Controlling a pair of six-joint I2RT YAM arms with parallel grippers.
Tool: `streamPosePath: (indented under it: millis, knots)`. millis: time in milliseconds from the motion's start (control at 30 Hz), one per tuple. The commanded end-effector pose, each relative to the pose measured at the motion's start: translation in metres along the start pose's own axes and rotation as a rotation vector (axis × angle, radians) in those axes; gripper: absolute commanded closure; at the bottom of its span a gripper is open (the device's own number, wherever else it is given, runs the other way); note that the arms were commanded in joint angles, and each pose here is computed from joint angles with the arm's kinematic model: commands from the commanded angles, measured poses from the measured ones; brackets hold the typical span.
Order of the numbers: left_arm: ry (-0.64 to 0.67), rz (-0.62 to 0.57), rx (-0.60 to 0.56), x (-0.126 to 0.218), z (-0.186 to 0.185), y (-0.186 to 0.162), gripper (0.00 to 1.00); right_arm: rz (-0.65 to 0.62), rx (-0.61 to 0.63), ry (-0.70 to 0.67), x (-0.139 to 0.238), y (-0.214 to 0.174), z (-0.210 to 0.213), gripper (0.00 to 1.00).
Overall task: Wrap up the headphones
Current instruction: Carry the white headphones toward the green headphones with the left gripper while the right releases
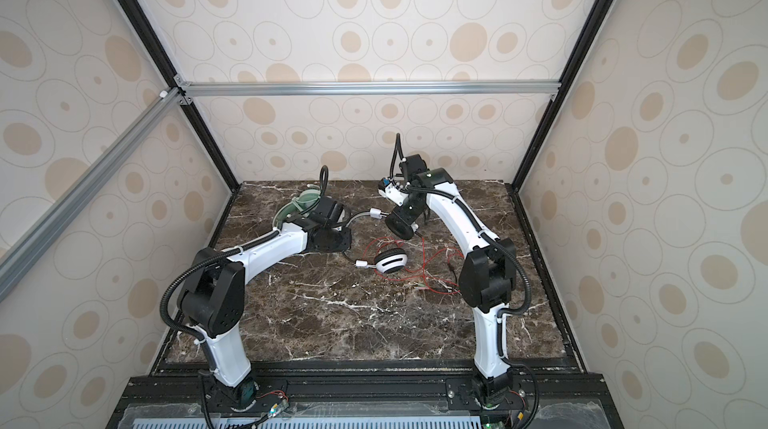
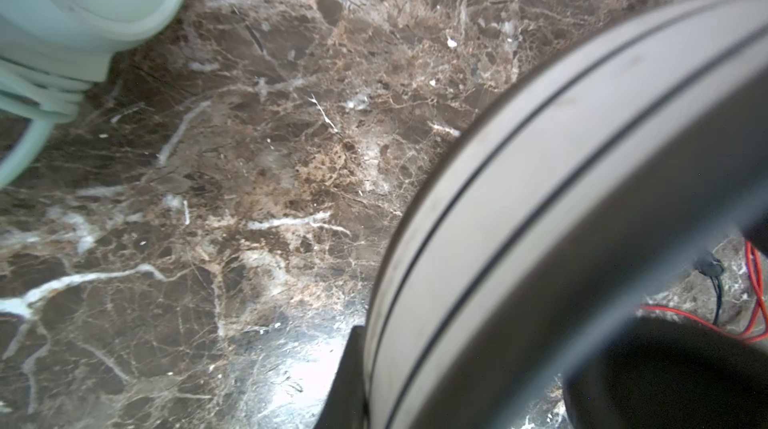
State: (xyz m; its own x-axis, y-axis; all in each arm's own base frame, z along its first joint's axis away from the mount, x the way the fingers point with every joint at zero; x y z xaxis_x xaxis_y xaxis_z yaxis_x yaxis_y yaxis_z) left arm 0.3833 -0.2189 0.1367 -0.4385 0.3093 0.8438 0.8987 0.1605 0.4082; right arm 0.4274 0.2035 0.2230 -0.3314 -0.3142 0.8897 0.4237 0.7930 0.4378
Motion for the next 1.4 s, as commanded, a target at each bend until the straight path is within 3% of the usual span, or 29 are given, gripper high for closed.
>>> streamPosePath:
  millis: [0,167,200,233,267,433,500,600,700,767,1000,1133,1233,1367]
  knots:
    - [-0.155,-0.079,-0.041,0.029,-0.026,0.015,1.0,-0.064,0.032,-0.014,0.02,0.011,0.007,0.52]
    - [-0.183,-0.079,-0.045,0.035,-0.025,0.022,1.0,-0.155,-0.003,0.037,0.03,0.013,0.016,0.28]
    - [-0.183,-0.078,-0.039,0.035,-0.024,0.023,1.0,-0.192,-0.021,0.044,0.034,0.011,0.018,0.21]
    - [-0.182,-0.067,-0.033,0.035,-0.023,0.024,1.0,-0.235,-0.041,0.071,0.04,0.01,0.022,0.04]
    - [-0.176,-0.059,-0.02,0.036,-0.021,0.026,1.0,-0.276,-0.06,0.102,0.046,0.009,0.026,0.0]
    - [-0.155,-0.061,0.02,0.042,-0.013,0.035,1.0,-0.554,-0.207,0.173,0.095,0.002,0.031,0.0]
    - [-0.128,-0.072,0.049,0.047,-0.008,0.039,1.0,-0.614,-0.389,0.086,0.107,-0.011,0.015,0.0]
    - [-0.042,-0.082,0.08,0.053,-0.001,0.046,1.0,-0.63,-0.716,0.045,0.111,-0.037,-0.004,0.0]
    - [0.083,-0.079,0.122,0.06,0.01,0.053,1.0,-0.629,-0.921,0.154,0.105,-0.063,-0.01,0.0]
    - [0.157,-0.095,0.148,0.069,0.016,0.059,1.0,-0.644,-0.981,0.214,0.096,-0.079,-0.008,0.0]
    - [0.221,-0.217,0.297,0.116,0.022,0.073,1.0,-0.671,-0.984,0.198,0.055,-0.127,0.025,0.0]
    - [0.146,-0.175,0.337,0.12,0.013,0.068,1.0,-0.609,-0.972,0.19,0.042,-0.141,0.036,0.0]
    - [0.039,-0.089,0.332,0.11,0.0,0.059,1.0,-0.464,-0.916,0.084,0.03,-0.153,0.046,0.09]
    - [-0.05,-0.002,0.348,0.098,-0.011,0.05,1.0,-0.242,-0.736,-0.121,0.018,-0.154,0.064,0.13]
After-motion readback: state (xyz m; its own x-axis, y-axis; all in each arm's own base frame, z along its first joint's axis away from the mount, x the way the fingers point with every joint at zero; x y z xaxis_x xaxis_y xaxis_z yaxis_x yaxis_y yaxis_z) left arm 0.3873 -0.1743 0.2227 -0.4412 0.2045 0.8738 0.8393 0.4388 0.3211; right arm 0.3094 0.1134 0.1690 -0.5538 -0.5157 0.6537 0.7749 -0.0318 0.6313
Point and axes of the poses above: each gripper's point midway between its finger pads, its own x axis back along the fingers, its own z axis along the line the jaws close on, y = z × x, the point moved 4 cm from there along x, back along the fingers, and after that the axes turned 7 degrees about x, right-handed, at the moved point
